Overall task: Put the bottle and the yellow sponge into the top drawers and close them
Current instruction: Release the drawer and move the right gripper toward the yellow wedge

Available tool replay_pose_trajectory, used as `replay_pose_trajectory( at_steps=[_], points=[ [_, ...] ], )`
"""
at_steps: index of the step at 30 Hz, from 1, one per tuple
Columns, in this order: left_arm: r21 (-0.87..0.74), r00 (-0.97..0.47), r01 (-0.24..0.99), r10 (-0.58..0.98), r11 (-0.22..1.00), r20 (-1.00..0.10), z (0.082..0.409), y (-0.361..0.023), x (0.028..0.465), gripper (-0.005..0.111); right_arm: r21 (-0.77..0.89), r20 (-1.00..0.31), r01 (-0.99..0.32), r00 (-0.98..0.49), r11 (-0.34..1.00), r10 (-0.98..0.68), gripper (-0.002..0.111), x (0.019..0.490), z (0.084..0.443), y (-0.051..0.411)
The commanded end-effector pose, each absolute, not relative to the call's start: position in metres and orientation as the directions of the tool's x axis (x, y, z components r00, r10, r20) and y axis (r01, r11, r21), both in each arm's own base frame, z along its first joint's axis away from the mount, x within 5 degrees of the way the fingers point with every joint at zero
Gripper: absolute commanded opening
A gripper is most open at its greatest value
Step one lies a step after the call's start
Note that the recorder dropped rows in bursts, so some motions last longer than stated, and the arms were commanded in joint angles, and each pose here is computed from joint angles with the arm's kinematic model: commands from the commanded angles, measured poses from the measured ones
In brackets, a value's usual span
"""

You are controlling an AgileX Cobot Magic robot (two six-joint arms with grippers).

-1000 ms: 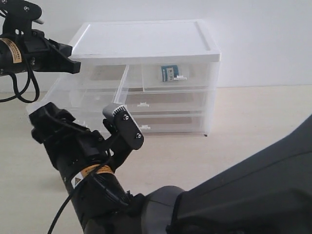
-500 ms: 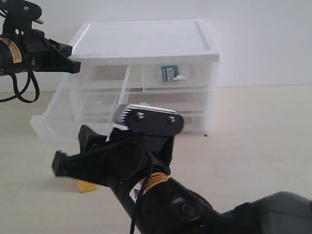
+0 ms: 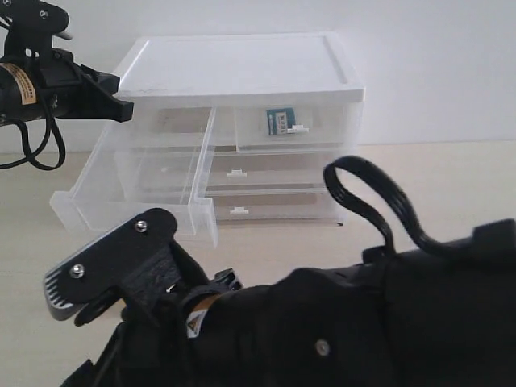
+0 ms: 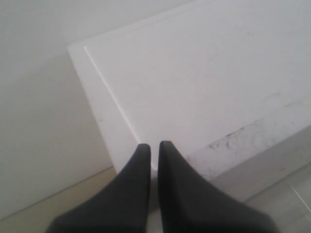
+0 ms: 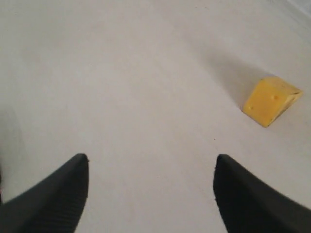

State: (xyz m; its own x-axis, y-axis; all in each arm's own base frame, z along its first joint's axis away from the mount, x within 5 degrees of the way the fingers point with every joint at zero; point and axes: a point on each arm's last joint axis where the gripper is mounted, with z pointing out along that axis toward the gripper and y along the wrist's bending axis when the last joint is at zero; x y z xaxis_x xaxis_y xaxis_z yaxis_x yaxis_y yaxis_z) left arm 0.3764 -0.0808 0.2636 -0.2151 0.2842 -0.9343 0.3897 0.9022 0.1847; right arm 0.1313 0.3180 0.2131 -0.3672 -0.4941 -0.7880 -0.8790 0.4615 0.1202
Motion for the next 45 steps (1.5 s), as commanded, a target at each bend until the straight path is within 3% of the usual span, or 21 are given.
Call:
replay_pose_trajectory(
  at_steps=[1,9,14,18,22,25,28,31,34,37,40,45],
  points=[
    [0.198,-0.250,0.381,0.307,0.903,-0.918,0.257,-0.078,0.377,0.004,0.123,-0.765,-0.900,-0.355,0.418,-0.538,0.069,0.138,0.210,0.339],
    [0.201,-0.238,0.380,0.305,0.903,-0.922,0.261,-0.078,0.376,0.004,0.171,-0.767,-0.878,-0.404,0.448,-0.499,0.069,0.157,0.201,0.379],
    [0.204,-0.231,0.375,0.304,0.904,-0.924,0.266,-0.078,0.374,0.004,0.200,-0.736,-0.853,-0.455,0.482,-0.500,0.069,0.173,0.193,0.380],
    [0.204,-0.225,0.376,0.303,0.904,-0.926,0.267,-0.078,0.374,0.004,0.248,-0.584,-0.850,-0.514,0.465,-0.628,0.069,0.175,0.190,0.360],
    [0.204,-0.222,0.377,0.302,0.903,-0.927,0.268,-0.078,0.374,0.004,0.077,-0.378,-0.823,-0.547,0.563,-0.747,0.067,0.182,0.185,0.329],
    [0.204,-0.225,0.376,0.303,0.904,-0.926,0.267,-0.078,0.374,0.004,-0.201,-0.272,-0.739,-0.589,0.643,-0.761,0.054,0.193,0.184,0.307],
    [0.205,-0.225,0.375,0.303,0.904,-0.926,0.268,-0.078,0.373,0.004,-0.347,-0.375,-0.666,-0.547,0.660,-0.749,0.046,0.193,0.188,0.298],
    [0.205,-0.225,0.375,0.303,0.904,-0.926,0.268,-0.078,0.373,0.004,-0.228,-0.590,-0.701,-0.452,0.675,-0.669,0.046,0.181,0.190,0.307],
    [0.205,-0.225,0.375,0.303,0.904,-0.926,0.268,-0.078,0.373,0.004,-0.060,-0.736,-0.704,-0.447,0.707,-0.508,0.046,0.174,0.187,0.313],
    [0.205,-0.225,0.375,0.303,0.904,-0.926,0.268,-0.078,0.373,0.004,0.025,-0.791,-0.607,-0.498,0.795,-0.356,0.046,0.177,0.172,0.313],
    [0.204,-0.220,0.377,0.301,0.903,-0.928,0.268,-0.078,0.373,0.004,-0.069,-0.805,-0.612,-0.433,0.788,-0.406,0.046,0.157,0.158,0.330],
    [0.204,-0.218,0.378,0.301,0.903,-0.929,0.268,-0.078,0.373,0.004,-0.066,-0.847,-0.632,-0.374,0.772,-0.378,0.046,0.144,0.177,0.345]
  ],
)
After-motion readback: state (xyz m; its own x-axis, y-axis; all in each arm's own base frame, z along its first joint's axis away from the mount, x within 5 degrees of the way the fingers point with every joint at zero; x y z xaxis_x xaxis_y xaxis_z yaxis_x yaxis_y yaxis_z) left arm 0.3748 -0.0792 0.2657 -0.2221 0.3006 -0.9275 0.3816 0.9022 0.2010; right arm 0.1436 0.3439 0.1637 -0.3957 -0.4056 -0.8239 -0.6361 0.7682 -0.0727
